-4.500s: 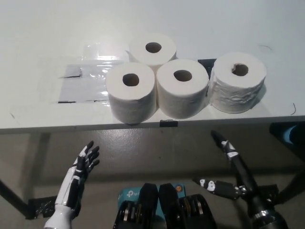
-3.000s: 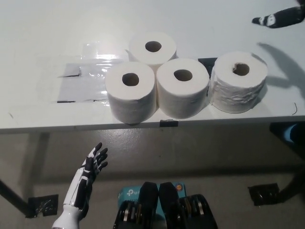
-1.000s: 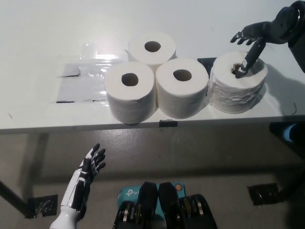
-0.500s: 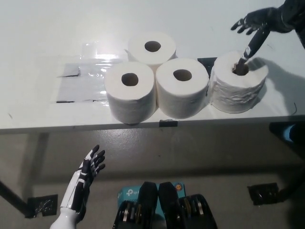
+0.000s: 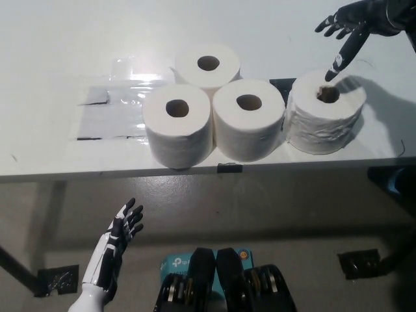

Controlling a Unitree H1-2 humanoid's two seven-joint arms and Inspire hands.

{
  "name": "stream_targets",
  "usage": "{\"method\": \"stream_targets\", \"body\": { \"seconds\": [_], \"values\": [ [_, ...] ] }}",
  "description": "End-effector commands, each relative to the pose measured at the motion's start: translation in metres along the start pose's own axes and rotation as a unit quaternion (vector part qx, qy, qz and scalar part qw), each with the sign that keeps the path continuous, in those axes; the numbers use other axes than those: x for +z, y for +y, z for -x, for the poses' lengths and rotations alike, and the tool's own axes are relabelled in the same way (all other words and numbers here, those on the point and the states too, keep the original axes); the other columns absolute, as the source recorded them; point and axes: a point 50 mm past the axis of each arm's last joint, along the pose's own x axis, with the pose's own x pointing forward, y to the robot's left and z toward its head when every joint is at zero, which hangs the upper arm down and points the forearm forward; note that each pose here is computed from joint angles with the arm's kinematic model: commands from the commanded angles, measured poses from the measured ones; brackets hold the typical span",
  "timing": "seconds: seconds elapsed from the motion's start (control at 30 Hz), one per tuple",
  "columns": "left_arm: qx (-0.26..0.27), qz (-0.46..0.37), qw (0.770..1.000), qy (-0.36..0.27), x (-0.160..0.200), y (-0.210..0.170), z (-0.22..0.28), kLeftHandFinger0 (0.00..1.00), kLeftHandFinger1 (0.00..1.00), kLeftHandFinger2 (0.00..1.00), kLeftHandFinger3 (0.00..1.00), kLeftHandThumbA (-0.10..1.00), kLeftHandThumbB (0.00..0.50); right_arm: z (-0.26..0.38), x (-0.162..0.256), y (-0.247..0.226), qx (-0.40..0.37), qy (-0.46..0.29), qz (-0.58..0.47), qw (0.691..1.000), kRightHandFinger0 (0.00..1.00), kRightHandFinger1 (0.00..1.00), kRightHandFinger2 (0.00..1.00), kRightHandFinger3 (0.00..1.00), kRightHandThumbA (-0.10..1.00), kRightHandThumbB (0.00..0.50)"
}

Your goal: A few rolls of toilet paper are kept infront of the robot and the robot uses its right hand to lift one of the rolls and and places it on top of the other rolls to stack it.

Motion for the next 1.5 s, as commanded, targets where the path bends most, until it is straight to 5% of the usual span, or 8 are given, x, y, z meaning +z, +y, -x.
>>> {"method": "stream_targets", "body": {
  "seconds": [0.0, 0.27, 1.47],
  "values": [
    [-0.006, -0.007, 0.999, -0.032, 0.011, 0.004, 0.000, 1.00, 1.00, 1.00, 1.00, 1.00, 0.144, 0.018, 0.012, -0.024, -0.023, -0.009, 0.007, 1.000, 1.00, 1.00, 1.00, 1.00, 1.00, 0.366],
    [-0.008, -0.004, 0.999, -0.031, 0.010, 0.003, 0.001, 1.00, 1.00, 1.00, 1.00, 1.00, 0.154, 0.009, 0.003, -0.016, -0.035, 0.020, 0.011, 0.999, 1.00, 1.00, 1.00, 1.00, 1.00, 0.418],
    [-0.010, -0.004, 0.999, -0.030, 0.009, 0.001, 0.006, 1.00, 1.00, 1.00, 1.00, 1.00, 0.154, -0.023, -0.006, 0.025, -0.053, 0.028, 0.057, 0.997, 1.00, 1.00, 1.00, 1.00, 1.00, 0.387]
  ]
}}
